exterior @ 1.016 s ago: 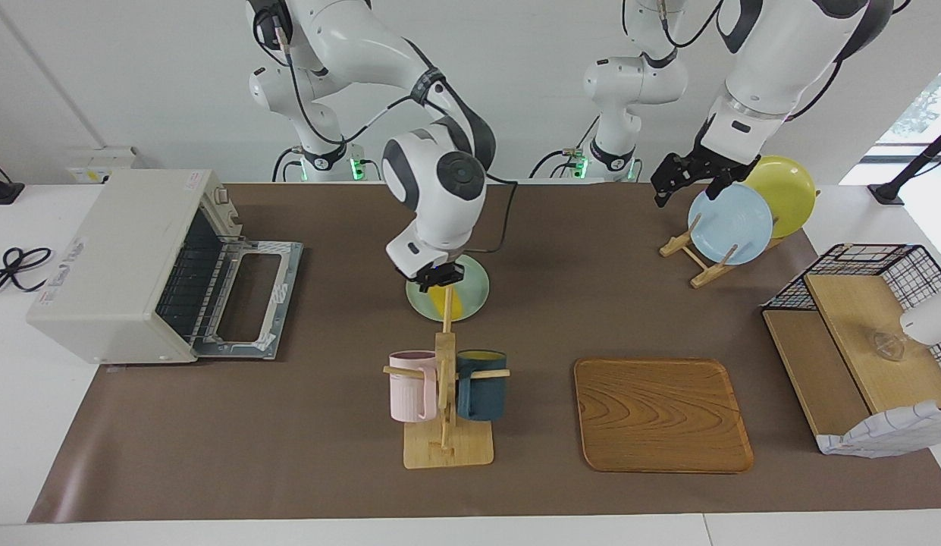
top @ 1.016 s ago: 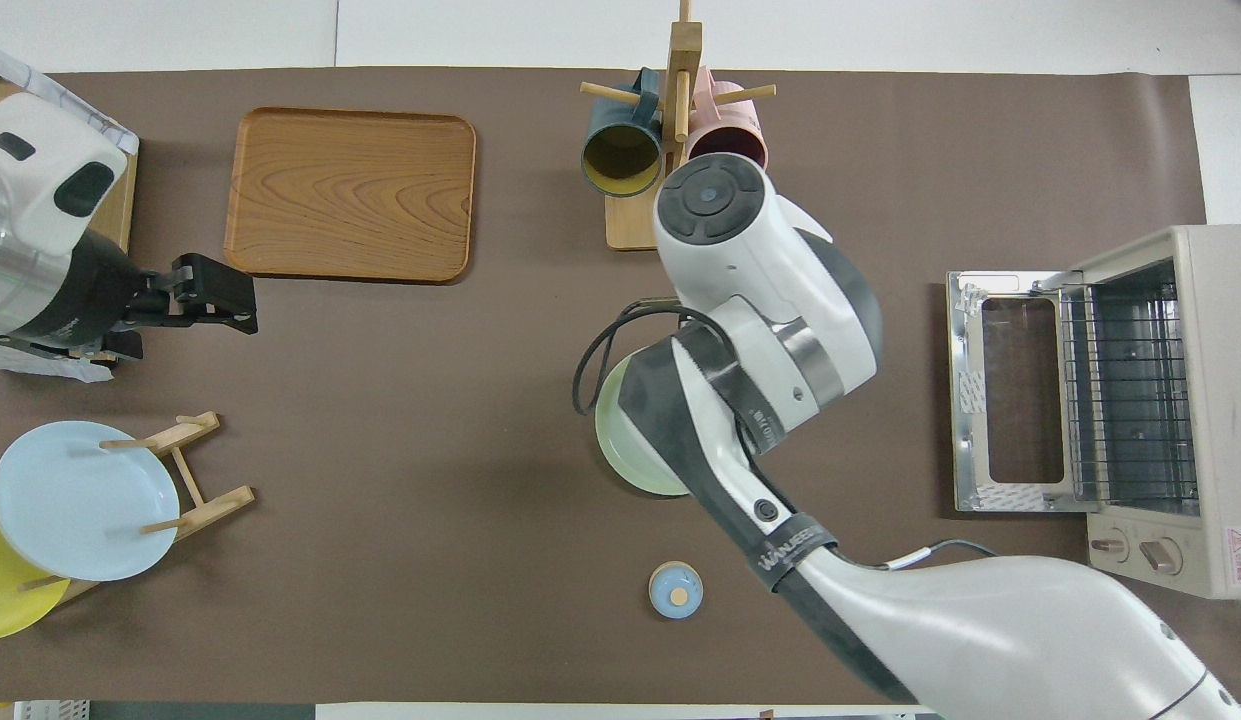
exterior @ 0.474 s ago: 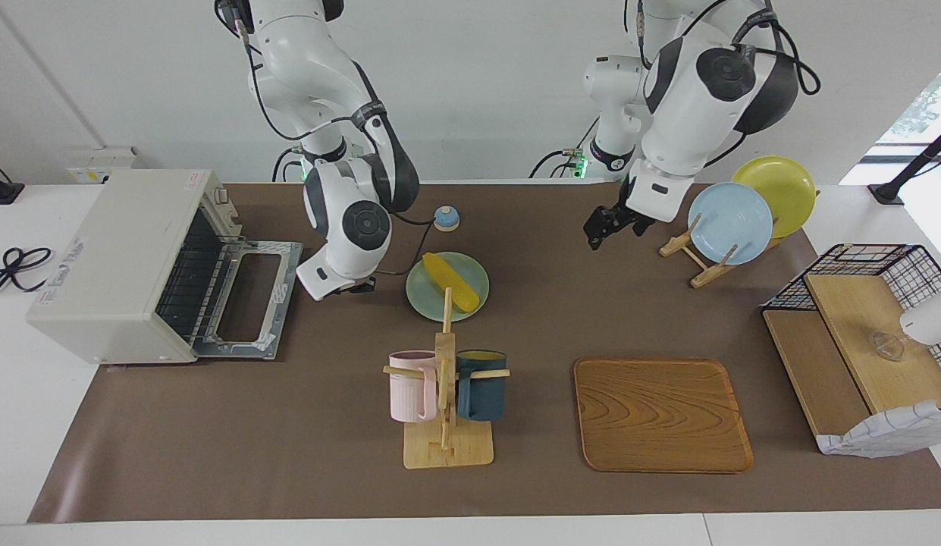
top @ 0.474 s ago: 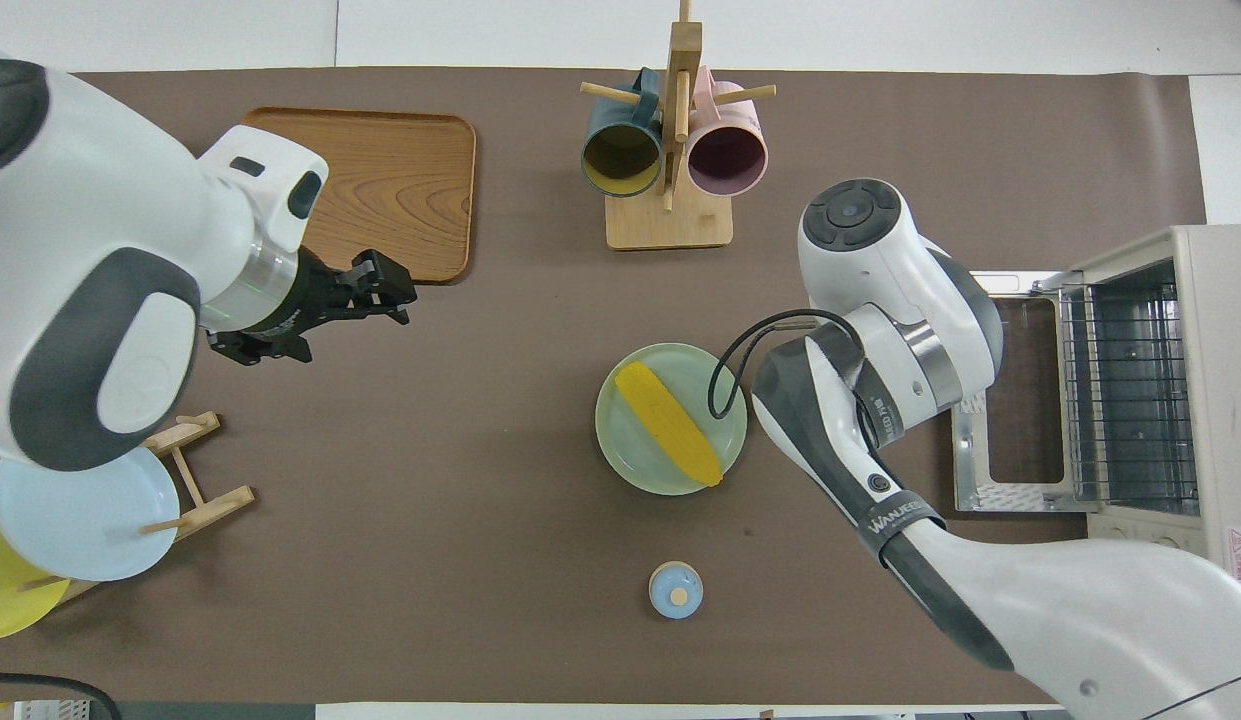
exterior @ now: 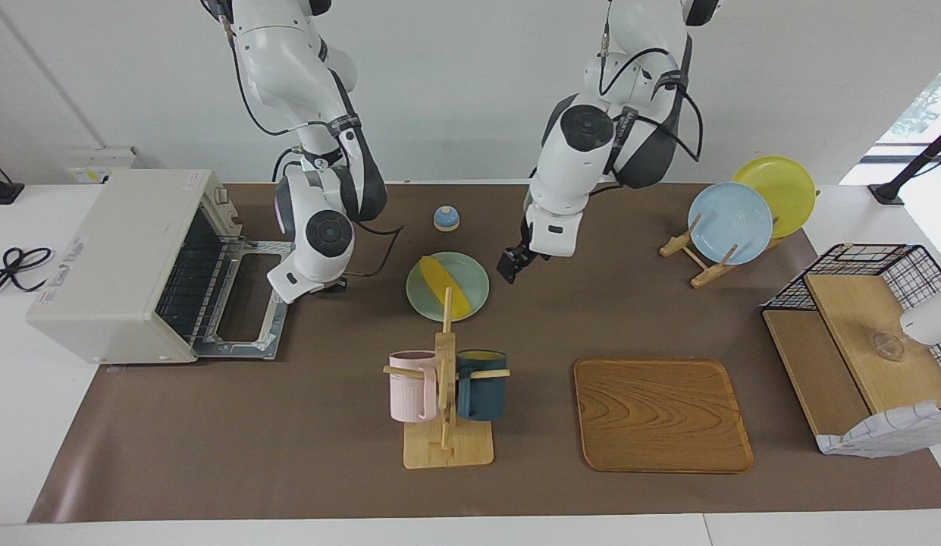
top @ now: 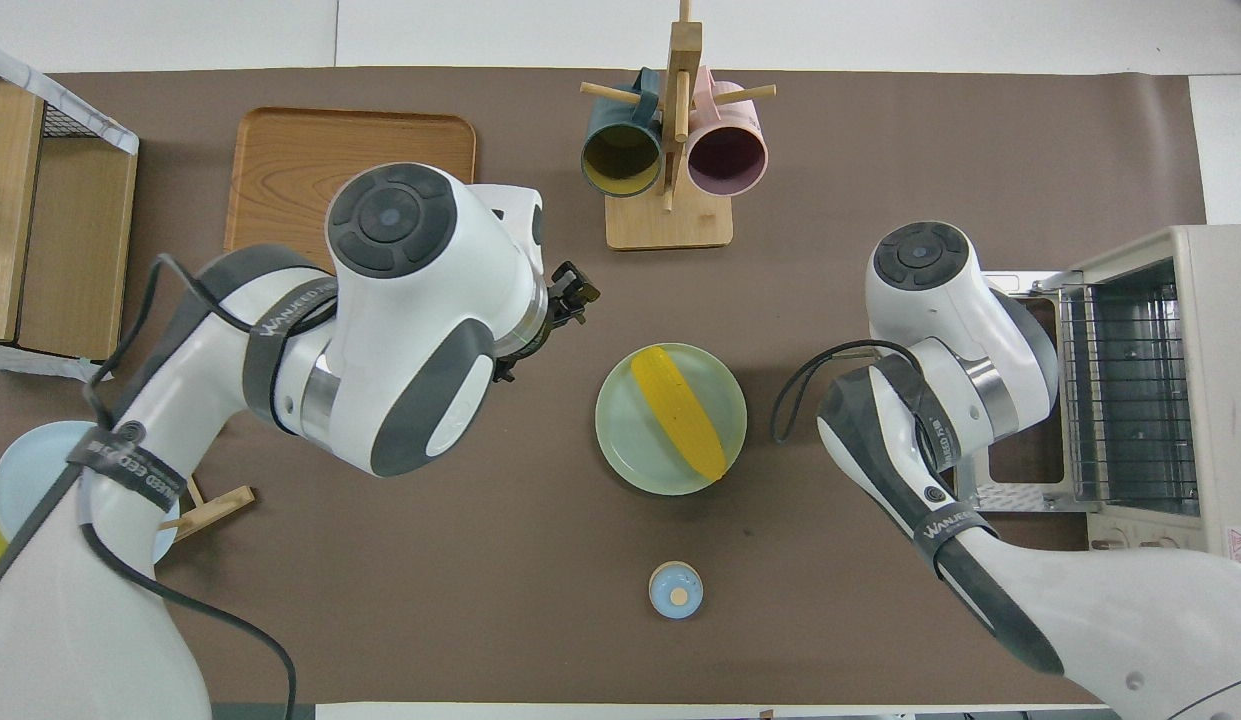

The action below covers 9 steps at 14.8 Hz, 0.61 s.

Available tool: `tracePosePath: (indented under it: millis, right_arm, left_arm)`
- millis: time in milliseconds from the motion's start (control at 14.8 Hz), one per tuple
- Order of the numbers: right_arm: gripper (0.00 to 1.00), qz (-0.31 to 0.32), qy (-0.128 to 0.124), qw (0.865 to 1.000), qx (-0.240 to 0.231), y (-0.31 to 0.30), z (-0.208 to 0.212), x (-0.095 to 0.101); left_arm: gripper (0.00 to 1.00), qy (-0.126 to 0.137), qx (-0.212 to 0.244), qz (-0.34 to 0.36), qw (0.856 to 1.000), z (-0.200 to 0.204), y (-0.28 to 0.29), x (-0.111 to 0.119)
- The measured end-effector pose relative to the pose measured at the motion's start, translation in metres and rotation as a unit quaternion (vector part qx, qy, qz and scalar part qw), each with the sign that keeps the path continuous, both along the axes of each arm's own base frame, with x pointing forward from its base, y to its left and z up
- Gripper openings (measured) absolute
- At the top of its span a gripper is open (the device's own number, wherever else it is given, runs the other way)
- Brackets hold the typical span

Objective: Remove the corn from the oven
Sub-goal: 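Release the plate with the right gripper while the left gripper reaches the corn, then grasp the yellow corn with the left gripper while the right gripper retracts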

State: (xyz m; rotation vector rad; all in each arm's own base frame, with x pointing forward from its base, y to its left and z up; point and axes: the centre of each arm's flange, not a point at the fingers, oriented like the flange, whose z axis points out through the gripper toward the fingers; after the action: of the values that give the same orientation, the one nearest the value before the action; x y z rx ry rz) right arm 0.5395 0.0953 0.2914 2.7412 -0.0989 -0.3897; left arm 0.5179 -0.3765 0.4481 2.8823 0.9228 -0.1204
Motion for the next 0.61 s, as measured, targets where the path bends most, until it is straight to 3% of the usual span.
tracePosePath:
  millis: [271, 610]
  right_arm:
    - [0.01, 0.005, 0.005, 1.000, 0.011, -0.024, -0.009, -0.004]
    - [0.01, 0.038, 0.015, 0.999, 0.010, -0.030, -0.010, -0.005]
  left_arm:
    - [1.00, 0.000, -0.013, 0.053, 0.999, -0.043, -0.045, -0.009]
    - [1.00, 0.011, -0.011, 0.071, 0.997, -0.101, -0.080, -0.022]
